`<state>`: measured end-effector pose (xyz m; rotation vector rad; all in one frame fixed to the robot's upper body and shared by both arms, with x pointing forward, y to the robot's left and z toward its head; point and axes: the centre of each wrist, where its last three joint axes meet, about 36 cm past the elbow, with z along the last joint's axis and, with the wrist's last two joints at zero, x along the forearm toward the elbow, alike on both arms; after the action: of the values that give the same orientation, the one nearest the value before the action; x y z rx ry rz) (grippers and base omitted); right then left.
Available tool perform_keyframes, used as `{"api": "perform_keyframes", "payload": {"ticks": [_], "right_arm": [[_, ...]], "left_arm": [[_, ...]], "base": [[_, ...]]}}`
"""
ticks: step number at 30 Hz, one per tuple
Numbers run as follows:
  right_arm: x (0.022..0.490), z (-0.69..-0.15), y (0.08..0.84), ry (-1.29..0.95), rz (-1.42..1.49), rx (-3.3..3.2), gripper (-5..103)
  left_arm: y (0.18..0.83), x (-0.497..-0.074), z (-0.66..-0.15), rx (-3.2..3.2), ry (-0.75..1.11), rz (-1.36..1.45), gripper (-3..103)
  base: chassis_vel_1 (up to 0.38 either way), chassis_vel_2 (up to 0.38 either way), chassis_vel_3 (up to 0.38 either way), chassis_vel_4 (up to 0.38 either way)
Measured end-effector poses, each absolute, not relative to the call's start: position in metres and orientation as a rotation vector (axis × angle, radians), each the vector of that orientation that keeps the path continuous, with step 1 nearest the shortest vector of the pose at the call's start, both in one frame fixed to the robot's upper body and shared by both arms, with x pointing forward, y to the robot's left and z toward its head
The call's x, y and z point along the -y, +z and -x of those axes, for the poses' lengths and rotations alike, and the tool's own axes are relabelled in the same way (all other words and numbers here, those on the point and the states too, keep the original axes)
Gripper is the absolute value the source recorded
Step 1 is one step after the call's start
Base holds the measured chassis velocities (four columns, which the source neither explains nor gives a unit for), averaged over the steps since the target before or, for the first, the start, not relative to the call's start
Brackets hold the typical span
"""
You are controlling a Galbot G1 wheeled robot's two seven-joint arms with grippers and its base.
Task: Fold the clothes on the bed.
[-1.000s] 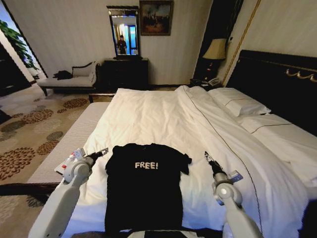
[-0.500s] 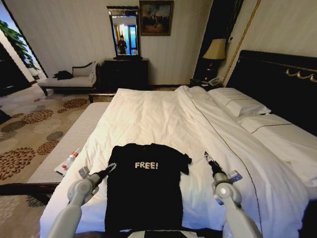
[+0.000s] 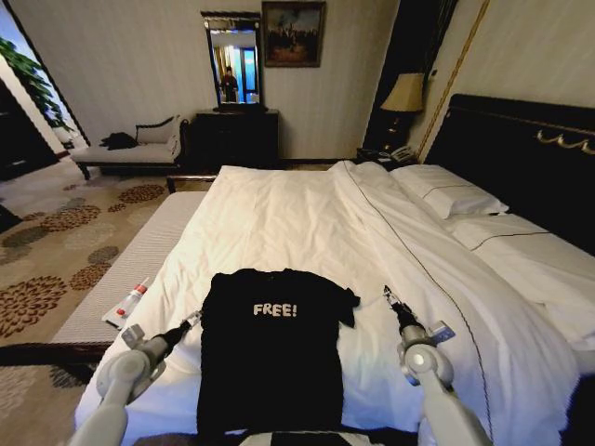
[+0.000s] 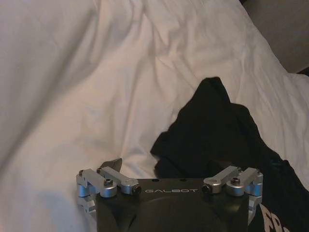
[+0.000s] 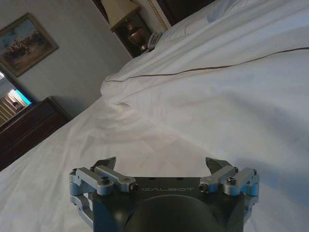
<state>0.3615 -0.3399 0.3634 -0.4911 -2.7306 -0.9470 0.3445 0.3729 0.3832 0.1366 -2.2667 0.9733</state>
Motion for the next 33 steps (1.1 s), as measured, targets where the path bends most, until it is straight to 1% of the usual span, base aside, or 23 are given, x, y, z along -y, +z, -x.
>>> {"api": "perform_keyframes", "payload": {"ticks": [6, 7, 8, 10, 11, 12, 13, 16, 17, 19, 20, 21, 22, 24, 25, 29, 30, 32, 33], "right_arm": [[0.340, -0.357, 0.365, -0.940, 0.493, 2.732, 100], [0.341, -0.356, 0.365, -0.937, 0.496, 2.732, 100], [0.341, -0.356, 0.365, -0.935, 0.498, 2.732, 100], [0.343, -0.354, 0.366, -0.930, 0.502, 2.734, 100], [0.343, -0.354, 0.366, -0.930, 0.502, 2.734, 100], [0.343, -0.354, 0.367, -0.930, 0.503, 2.734, 100], [0.343, -0.354, 0.366, -0.929, 0.504, 2.734, 100], [0.343, -0.353, 0.365, -0.926, 0.508, 2.733, 100], [0.343, -0.353, 0.365, -0.926, 0.508, 2.733, 100], [0.340, -0.353, 0.364, -0.927, 0.506, 2.730, 100], [0.339, -0.354, 0.363, -0.927, 0.504, 2.729, 100], [0.338, -0.354, 0.362, -0.927, 0.503, 2.728, 100], [0.338, -0.354, 0.362, -0.927, 0.503, 2.728, 100], [0.337, -0.354, 0.362, -0.925, 0.501, 2.726, 100], [0.337, -0.354, 0.362, -0.925, 0.501, 2.726, 100], [0.337, -0.355, 0.360, -0.921, 0.502, 2.724, 100], [0.337, -0.355, 0.360, -0.921, 0.502, 2.724, 100], [0.337, -0.355, 0.360, -0.921, 0.503, 2.724, 100], [0.337, -0.355, 0.360, -0.921, 0.503, 2.724, 100]], "left_arm": [[0.377, -0.355, -0.363, 2.285, 0.983, -0.105, 101], [0.375, -0.352, -0.367, 2.289, 0.984, -0.104, 97], [0.374, -0.350, -0.370, 2.291, 0.985, -0.103, 97], [0.374, -0.348, -0.375, 2.302, 0.993, -0.106, 88], [0.374, -0.348, -0.375, 2.302, 0.993, -0.106, 88], [0.374, -0.348, -0.376, 2.306, 0.996, -0.107, 84], [0.375, -0.348, -0.377, 2.309, 0.997, -0.108, 84], [0.379, -0.355, -0.376, 2.333, 1.001, -0.129, 67], [0.379, -0.355, -0.376, 2.333, 1.001, -0.129, 67], [0.379, -0.359, -0.375, 2.346, 1.000, -0.143, 57], [0.380, -0.361, -0.374, 2.354, 0.995, -0.150, 57], [0.381, -0.362, -0.374, 2.364, 0.986, -0.156, 51], [0.381, -0.362, -0.374, 2.364, 0.986, -0.156, 51], [0.383, -0.365, -0.374, 2.380, 0.968, -0.162, 40], [0.383, -0.365, -0.374, 2.380, 0.968, -0.162, 40], [0.387, -0.369, -0.378, 2.395, 0.965, -0.164, 19], [0.387, -0.369, -0.378, 2.395, 0.965, -0.164, 19], [0.389, -0.371, -0.382, 2.405, 0.968, -0.164, 8], [0.391, -0.372, -0.384, 2.410, 0.969, -0.165, 8]], "base": [[0.000, 0.000, 0.000, 0.000], [0.000, 0.000, 0.000, 0.000], [0.000, 0.000, 0.000, 0.000], [0.000, 0.000, 0.000, 0.000], [0.000, 0.000, 0.000, 0.000], [0.000, 0.000, 0.000, 0.000], [0.000, 0.000, 0.000, 0.000], [0.000, 0.000, 0.000, 0.000], [0.000, 0.000, 0.000, 0.000], [0.000, 0.000, 0.000, 0.000], [0.000, 0.000, 0.000, 0.000], [0.000, 0.000, 0.000, 0.000], [0.000, 0.000, 0.000, 0.000], [0.000, 0.000, 0.000, 0.000], [0.000, 0.000, 0.000, 0.000], [0.000, 0.000, 0.000, 0.000], [0.000, 0.000, 0.000, 0.000], [0.000, 0.000, 0.000, 0.000], [0.000, 0.000, 0.000, 0.000]]}}
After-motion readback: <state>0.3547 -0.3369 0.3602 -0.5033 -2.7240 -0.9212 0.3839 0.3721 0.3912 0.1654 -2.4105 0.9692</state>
